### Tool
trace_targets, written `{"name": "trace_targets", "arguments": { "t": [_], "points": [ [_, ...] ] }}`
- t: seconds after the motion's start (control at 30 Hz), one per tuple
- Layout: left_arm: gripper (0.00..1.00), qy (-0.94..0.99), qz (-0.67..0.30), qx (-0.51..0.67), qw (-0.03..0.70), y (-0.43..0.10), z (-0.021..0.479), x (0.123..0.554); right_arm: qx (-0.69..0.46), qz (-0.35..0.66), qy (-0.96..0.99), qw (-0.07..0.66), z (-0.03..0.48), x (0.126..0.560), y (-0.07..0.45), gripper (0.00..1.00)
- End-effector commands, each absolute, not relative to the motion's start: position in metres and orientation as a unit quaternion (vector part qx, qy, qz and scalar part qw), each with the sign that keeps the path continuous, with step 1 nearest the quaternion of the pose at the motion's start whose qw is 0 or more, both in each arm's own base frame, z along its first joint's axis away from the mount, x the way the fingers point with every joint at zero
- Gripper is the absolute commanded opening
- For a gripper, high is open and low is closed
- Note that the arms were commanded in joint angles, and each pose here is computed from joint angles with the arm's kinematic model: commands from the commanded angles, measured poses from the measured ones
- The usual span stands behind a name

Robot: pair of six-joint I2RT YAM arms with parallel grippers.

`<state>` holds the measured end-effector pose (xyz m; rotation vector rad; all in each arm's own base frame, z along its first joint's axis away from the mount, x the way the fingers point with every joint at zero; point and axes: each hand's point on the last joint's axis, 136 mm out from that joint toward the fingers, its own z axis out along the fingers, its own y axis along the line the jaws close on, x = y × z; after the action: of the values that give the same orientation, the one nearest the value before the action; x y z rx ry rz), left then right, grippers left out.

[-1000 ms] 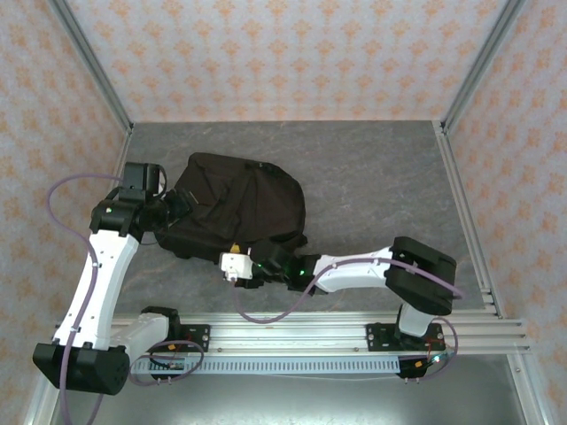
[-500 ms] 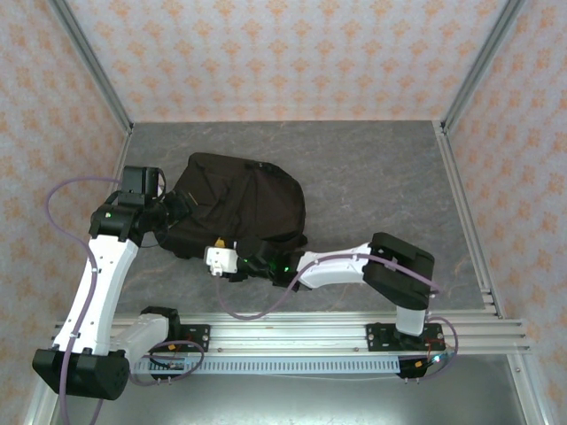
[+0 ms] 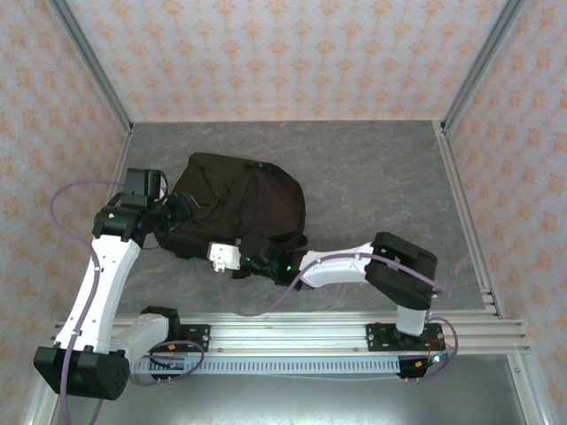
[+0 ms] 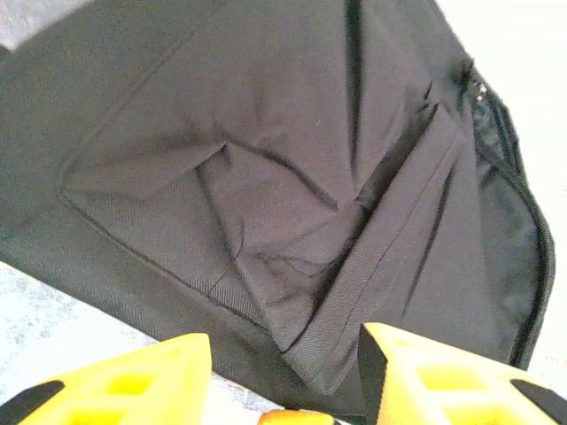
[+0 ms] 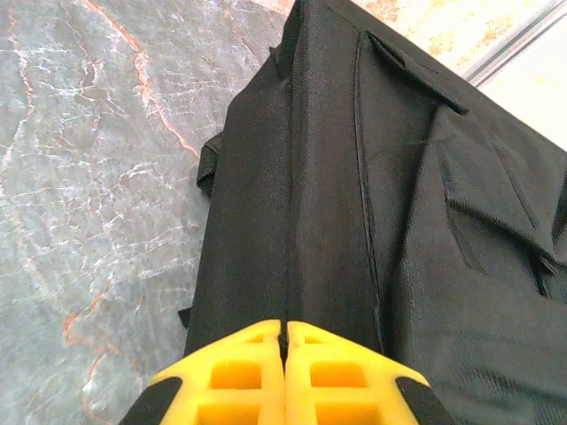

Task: Pack the student bag

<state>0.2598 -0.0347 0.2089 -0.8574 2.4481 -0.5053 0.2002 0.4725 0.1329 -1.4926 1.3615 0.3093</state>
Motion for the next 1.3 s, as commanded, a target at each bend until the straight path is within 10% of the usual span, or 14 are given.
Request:
{"name": "trace_targets", "arguments": {
  "t": [0.0,0.47,0.8,1.27],
  "points": [
    [0.49,0.886,-0.239,-0.354,0.178,-0.054,0.182,0.253,-0.601,0.158,0.568,0.540,0.159,0.194,0.463,0.00],
    [0.53,0.846,-0.252,-0.441,0.163,-0.053,0.137,0.254,-0.583,0.180,0.575,0.545,0.160,0.190,0.452,0.00],
    [0.15,0.858,-0.203,-0.447,0.151,-0.043,0.111,0.269,-0.586,0.175,0.585,0.533,0.163,0.195,0.428,0.00],
    [0.03,0.869,-0.175,-0.435,0.156,-0.035,0.110,0.275,-0.562,0.127,0.616,0.537,0.162,0.206,0.369,0.00]
  ]
}}
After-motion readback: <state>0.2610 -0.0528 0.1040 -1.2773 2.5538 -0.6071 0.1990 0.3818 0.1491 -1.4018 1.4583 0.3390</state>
